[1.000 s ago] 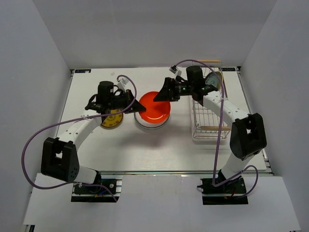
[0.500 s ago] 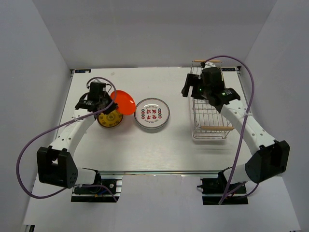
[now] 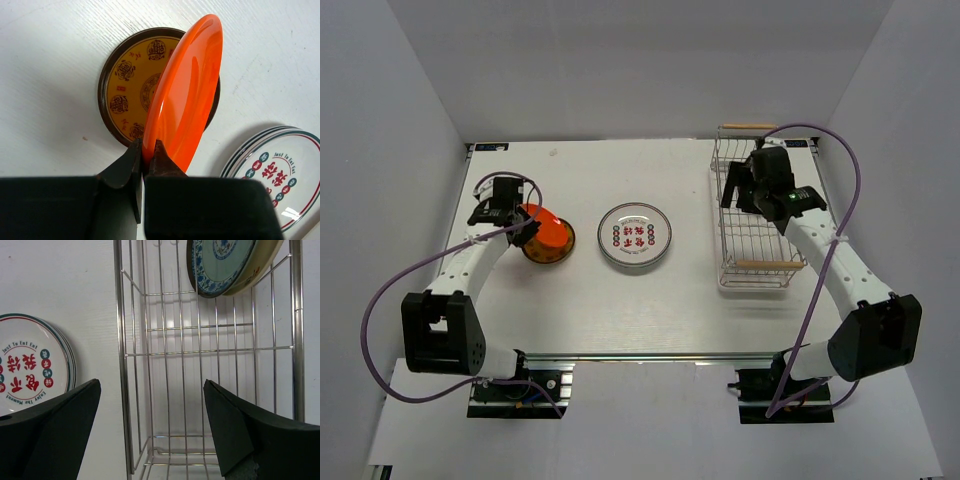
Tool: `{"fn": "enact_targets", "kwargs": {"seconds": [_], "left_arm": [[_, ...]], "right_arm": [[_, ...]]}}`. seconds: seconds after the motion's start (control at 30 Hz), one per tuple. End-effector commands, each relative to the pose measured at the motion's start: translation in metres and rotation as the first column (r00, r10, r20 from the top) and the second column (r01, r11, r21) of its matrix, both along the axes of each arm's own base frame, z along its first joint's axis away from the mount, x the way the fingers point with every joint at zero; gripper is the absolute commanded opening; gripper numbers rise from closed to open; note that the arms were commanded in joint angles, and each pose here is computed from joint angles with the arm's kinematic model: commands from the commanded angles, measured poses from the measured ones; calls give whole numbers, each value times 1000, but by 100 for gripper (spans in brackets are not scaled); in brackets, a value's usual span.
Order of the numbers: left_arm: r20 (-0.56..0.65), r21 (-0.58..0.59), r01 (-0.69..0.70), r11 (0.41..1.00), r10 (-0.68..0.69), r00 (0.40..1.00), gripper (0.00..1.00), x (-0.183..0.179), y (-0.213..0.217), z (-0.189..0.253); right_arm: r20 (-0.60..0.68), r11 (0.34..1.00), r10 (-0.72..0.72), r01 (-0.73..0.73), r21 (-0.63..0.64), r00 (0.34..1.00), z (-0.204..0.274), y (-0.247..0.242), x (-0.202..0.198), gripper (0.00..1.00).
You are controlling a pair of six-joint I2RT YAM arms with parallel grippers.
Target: Unload the plates from the dish rack
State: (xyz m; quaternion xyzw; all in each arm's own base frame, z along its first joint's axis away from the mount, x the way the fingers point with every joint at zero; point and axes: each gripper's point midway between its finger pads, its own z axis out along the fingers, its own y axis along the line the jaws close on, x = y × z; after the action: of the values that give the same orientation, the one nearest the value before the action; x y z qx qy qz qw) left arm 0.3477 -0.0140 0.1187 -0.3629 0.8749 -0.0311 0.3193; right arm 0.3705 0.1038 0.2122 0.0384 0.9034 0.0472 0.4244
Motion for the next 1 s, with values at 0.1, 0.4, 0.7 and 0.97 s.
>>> {"fn": "enact_targets", "kwargs": {"seconds": [0.1,0.4,0.7,0.97], "left_arm": [[13,-13,17,1000,-17,1000,0,9,1,-4],[-48,-40,17,999,-19,999,23,7,-1,-20],[-101,-26,-15,1000,13,995,87,-2,4,-20],[-150,-18,-23,1000,20,988,98,-5,5,-26]], "right_arm": [[60,999,-22,23,-25,998,19,-17,-5,89],[81,995,-75,80,-64,994,24,-39,-8,89],[72,995,-80,84,-54,994,21,-41,-9,89],[69,989,-114,120,-83,991,18,-51,-3,89]]}}
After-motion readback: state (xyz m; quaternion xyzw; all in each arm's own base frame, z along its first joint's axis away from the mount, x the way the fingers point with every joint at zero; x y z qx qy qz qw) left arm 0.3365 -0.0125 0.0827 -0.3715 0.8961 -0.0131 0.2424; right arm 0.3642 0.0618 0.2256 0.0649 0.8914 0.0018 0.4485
